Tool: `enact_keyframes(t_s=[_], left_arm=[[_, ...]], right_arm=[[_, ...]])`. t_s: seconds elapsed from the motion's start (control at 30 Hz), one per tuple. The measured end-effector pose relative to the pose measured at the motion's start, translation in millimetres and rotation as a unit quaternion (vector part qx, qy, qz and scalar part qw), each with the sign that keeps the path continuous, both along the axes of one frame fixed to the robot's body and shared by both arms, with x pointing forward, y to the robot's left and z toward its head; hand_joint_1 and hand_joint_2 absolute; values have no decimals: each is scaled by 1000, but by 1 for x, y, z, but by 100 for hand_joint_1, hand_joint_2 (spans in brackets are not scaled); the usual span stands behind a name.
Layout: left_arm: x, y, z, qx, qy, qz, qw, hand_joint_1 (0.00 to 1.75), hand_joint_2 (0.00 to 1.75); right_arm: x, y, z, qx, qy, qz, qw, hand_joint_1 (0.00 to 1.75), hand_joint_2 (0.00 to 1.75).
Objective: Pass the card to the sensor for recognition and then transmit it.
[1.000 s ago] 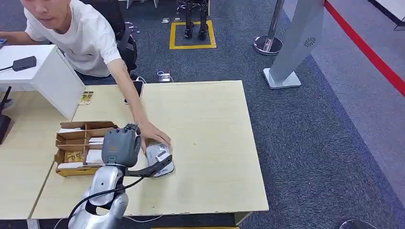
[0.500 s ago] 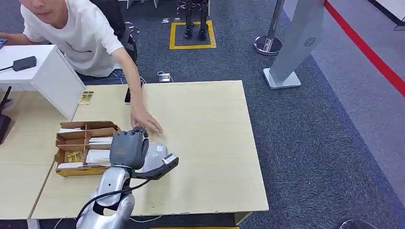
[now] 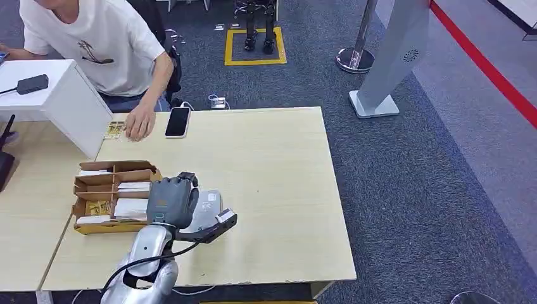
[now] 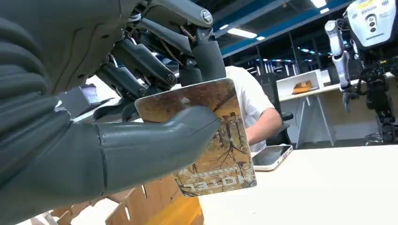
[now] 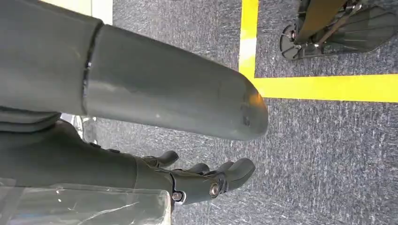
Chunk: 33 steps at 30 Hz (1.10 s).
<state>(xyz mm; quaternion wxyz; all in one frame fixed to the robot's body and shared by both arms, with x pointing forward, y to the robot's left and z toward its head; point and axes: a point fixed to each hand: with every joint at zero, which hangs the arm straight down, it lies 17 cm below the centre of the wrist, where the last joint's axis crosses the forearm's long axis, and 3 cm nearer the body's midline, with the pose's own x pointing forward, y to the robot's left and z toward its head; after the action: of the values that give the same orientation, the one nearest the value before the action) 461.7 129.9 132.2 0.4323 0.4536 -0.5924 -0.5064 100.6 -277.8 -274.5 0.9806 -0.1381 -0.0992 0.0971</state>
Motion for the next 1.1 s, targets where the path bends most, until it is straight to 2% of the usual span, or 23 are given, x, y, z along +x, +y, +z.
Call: enact_keyframes(t_s=[0.3,0.5,1.1], left_arm=[[-14,0,-43,14,42,-5,999,175,175],[-19,-2,-58,17,55,-9,998,175,175],[-23,-8,-61,12,56,-15,998,175,175]], right_arm=[[0,0,0,1,0,-1,1000,0,0],[0,0,0,1,0,-1,1000,0,0],[0,1,0,1,1,7,1000,0,0]])
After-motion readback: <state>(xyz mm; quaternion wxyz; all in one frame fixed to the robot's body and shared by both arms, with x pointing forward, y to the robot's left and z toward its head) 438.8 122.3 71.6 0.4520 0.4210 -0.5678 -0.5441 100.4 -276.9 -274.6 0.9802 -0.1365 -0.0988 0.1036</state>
